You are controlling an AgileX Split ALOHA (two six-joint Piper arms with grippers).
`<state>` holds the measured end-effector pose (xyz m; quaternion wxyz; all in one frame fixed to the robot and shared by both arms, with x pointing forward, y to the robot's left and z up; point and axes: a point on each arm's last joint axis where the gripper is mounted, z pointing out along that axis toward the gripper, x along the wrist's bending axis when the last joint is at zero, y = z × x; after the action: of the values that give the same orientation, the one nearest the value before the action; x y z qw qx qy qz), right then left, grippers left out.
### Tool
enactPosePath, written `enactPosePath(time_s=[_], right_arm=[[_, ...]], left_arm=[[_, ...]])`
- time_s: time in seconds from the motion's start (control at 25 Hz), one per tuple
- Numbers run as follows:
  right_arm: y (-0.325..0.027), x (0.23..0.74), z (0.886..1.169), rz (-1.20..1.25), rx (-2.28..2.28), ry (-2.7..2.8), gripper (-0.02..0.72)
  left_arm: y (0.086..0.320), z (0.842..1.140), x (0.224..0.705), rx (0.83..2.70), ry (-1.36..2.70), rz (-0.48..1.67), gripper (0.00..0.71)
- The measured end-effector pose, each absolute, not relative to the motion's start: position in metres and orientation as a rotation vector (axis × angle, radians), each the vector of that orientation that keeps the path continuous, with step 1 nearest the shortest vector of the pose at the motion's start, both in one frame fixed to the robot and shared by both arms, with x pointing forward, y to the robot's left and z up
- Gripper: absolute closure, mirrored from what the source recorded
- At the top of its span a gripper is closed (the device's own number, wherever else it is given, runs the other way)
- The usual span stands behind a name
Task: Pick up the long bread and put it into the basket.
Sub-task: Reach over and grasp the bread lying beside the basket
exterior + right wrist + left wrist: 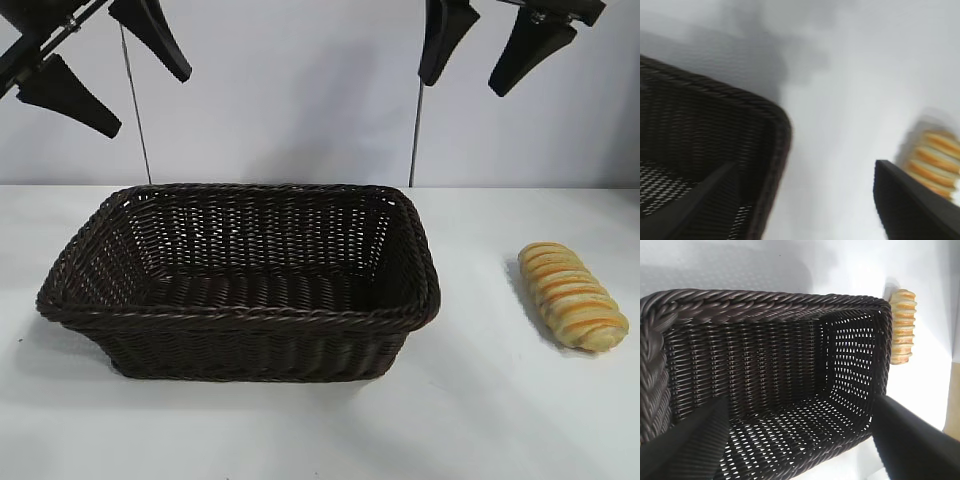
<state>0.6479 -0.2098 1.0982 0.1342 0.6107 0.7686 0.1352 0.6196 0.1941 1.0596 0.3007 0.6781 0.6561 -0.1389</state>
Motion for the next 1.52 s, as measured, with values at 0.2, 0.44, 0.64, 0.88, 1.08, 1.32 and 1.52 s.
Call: enactPosePath(time_s=[0.2,0.44,0.64,0.88,1.08,1.32,1.52], right_arm=[[-0.224,0.651,1.098,0.376,1.813,2.181,0.164],[-0.27,0.657,1.098,0.356,1.942,2.053,0.164],[-0.279,0.657,1.098,0.364,1.974,2.031,0.164],[-0.277,0.657,1.098,0.38,1.984,2.036,0.164],[-0.277,0.651,1.071,0.295,2.039,2.092,0.164],[-0.278,0.631,1.02,0.095,2.136,2.194,0.164],[-0.279,0.619,0.986,0.039,2.159,2.222,0.164]], left_arm=[[0.194,1.06,0.62,1.798,1.741,-0.367,0.139],[0.194,1.06,0.621,1.79,1.74,-0.354,0.139],[0.194,1.06,0.621,1.789,1.74,-0.353,0.139],[0.194,1.06,0.621,1.788,1.74,-0.351,0.139],[0.194,1.06,0.621,1.788,1.74,-0.351,0.139],[0.194,1.06,0.621,1.788,1.74,-0.35,0.139],[0.194,1.06,0.621,1.788,1.74,-0.35,0.139]])
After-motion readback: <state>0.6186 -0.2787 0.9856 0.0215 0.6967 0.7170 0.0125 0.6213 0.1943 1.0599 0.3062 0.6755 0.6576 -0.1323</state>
